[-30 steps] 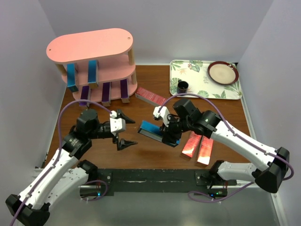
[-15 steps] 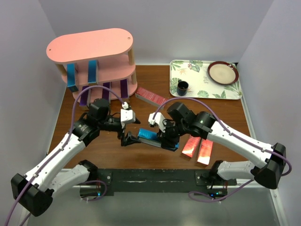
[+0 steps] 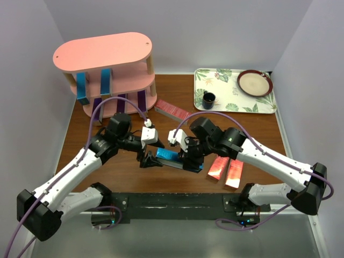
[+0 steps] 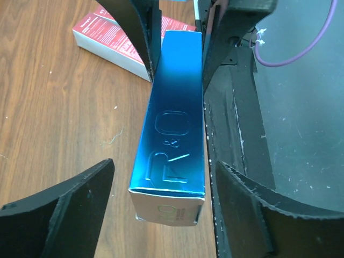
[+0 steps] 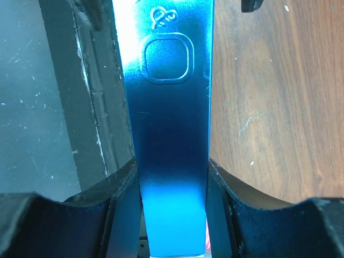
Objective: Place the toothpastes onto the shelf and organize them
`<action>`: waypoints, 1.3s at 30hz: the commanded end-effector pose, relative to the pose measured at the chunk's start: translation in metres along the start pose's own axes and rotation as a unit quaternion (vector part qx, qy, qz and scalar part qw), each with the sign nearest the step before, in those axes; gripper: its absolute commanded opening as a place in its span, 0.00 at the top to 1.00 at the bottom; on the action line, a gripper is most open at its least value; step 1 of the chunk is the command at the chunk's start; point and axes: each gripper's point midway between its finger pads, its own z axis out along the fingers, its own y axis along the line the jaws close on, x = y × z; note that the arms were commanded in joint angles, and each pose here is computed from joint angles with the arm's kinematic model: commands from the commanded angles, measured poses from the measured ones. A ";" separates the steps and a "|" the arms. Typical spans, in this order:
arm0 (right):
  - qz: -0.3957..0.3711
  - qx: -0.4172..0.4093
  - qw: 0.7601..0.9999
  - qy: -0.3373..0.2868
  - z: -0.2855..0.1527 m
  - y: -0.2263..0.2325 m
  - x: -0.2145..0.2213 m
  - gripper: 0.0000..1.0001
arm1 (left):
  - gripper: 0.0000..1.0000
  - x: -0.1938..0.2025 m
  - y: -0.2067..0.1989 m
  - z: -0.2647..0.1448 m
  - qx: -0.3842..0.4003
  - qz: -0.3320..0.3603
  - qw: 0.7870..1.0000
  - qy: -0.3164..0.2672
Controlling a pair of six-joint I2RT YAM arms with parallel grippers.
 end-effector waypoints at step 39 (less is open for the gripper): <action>0.166 0.415 0.881 -0.158 -0.079 -0.115 -0.008 0.01 | 0.98 -0.025 0.116 -0.099 -0.494 -0.116 0.851 -0.135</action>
